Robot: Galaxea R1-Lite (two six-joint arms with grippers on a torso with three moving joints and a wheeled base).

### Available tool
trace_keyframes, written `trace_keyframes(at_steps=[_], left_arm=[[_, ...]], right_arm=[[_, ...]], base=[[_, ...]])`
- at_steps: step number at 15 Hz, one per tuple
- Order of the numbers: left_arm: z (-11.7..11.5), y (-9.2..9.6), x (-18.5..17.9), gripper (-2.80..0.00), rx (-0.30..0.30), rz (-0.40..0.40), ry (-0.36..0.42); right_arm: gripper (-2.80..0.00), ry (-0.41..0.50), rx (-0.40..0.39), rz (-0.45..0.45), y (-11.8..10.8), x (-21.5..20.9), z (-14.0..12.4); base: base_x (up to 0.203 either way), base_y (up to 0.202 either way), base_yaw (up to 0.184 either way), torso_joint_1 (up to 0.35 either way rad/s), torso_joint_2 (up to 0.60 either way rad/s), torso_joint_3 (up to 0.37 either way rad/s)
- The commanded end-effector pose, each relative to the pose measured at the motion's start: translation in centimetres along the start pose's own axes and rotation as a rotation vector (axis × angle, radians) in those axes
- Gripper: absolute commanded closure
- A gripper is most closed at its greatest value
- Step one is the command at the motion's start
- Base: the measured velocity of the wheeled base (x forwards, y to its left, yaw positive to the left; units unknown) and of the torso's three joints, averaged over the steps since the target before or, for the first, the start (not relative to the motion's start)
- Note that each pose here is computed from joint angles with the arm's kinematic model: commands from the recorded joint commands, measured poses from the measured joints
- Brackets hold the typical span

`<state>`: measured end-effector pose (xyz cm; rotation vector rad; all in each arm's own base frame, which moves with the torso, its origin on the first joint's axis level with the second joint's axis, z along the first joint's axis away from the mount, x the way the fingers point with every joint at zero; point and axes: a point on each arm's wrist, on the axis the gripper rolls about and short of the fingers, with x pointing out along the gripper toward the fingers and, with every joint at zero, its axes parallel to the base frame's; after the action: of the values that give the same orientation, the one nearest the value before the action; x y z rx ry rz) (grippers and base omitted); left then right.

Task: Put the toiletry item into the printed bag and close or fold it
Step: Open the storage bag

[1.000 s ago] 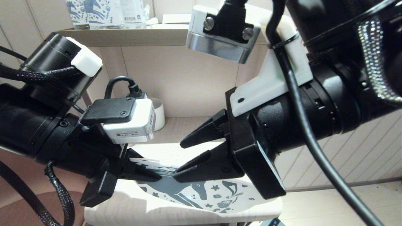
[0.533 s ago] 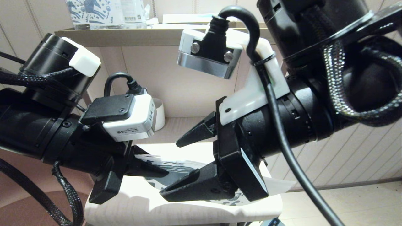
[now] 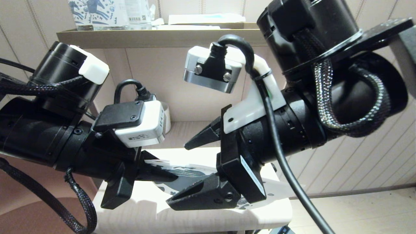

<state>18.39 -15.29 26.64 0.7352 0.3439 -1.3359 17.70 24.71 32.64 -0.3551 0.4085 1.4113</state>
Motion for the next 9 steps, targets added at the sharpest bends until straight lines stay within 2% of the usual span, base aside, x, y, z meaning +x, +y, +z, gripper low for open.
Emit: trace_keyframes(at_steps=[1,9], left_arm=[[-0.06,0.1,0.16,0.0,0.001,-0.006,0.003],[-0.14,0.26,0.09,0.0,-0.004,0.0,0.005]], right_arm=[[-2.8,0.011,0.002,0.004,-0.09,0.18,-0.26],[-2.8,0.022,0.009,0.007,-0.36,0.78,-0.39]], base=[[0.0,0.0,0.0,0.0,0.0,0.0],[0.0,0.0,0.0,0.0,0.0,0.0]])
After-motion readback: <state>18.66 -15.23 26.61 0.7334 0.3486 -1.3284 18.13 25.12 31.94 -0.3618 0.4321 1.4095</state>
